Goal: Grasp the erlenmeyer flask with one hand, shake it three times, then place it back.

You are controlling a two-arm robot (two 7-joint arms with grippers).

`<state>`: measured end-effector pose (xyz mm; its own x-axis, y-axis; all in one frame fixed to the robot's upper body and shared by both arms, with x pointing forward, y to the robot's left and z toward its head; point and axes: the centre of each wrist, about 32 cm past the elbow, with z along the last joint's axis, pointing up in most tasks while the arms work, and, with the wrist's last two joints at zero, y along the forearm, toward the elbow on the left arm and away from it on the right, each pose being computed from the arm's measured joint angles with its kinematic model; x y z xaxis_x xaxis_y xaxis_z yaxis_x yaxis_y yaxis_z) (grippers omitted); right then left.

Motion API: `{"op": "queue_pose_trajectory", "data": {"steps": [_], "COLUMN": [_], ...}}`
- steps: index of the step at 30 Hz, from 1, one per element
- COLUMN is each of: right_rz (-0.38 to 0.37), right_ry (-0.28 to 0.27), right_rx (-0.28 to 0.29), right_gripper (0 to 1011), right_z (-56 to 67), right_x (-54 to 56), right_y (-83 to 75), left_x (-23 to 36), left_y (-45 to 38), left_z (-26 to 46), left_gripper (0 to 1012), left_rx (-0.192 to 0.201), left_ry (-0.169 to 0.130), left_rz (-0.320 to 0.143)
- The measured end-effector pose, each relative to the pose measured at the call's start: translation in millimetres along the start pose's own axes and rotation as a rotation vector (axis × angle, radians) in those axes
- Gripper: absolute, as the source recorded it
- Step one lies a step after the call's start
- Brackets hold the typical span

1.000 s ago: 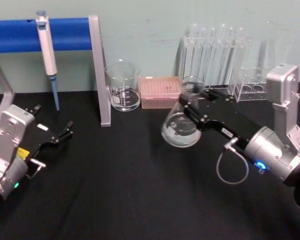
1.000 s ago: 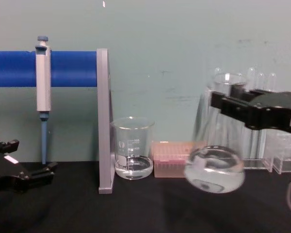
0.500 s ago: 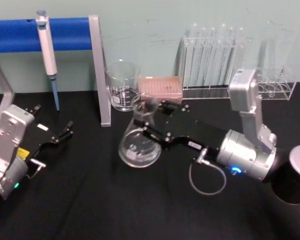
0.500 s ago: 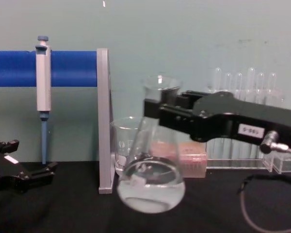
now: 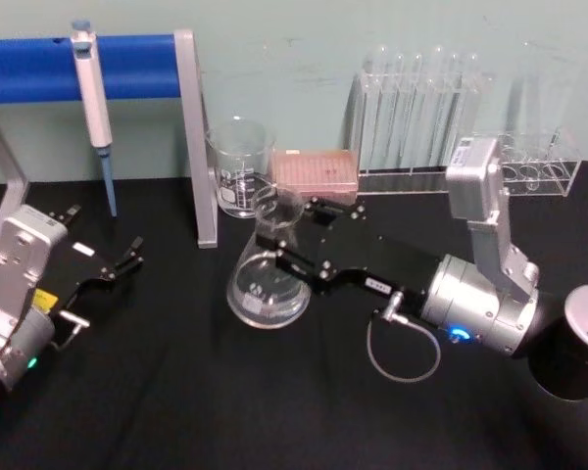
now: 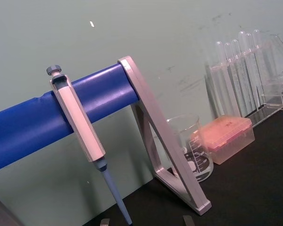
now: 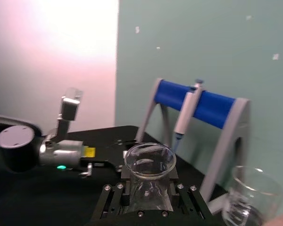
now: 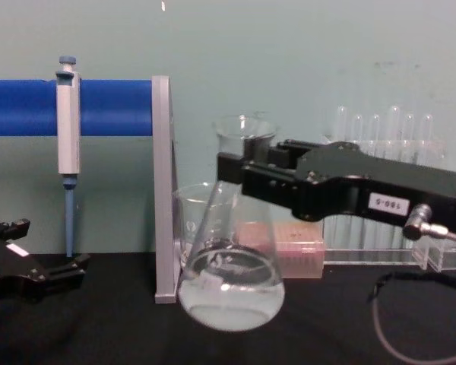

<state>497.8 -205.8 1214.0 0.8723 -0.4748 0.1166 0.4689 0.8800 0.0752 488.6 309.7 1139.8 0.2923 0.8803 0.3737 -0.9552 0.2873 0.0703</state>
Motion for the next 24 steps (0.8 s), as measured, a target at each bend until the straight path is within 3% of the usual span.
{"op": "queue_pose_trajectory", "data": {"steps": [8,15,24], "right_rz": [-0.182,-0.421,-0.650], "right_ry": [-0.023,-0.026,-0.035], "right_rx": [0.019,0.003,-0.026], "right_gripper": [447,447,447], "right_z": [0.9,3.9,7.8], "right_x": [0.8,1.9,1.5], "right_y": [-18.2,-44.9,-76.6], "left_x": [0.0,0.0,0.0], "left_y": [0.0,0.0,0.0], "left_z": [0.0,0.0,0.0], "left_gripper": [1001,1001,1001], "left_rx": [0.000,0.000,0.000], "left_ry": [0.000,0.000,0.000], "left_rz": [0.000,0.000,0.000]}}
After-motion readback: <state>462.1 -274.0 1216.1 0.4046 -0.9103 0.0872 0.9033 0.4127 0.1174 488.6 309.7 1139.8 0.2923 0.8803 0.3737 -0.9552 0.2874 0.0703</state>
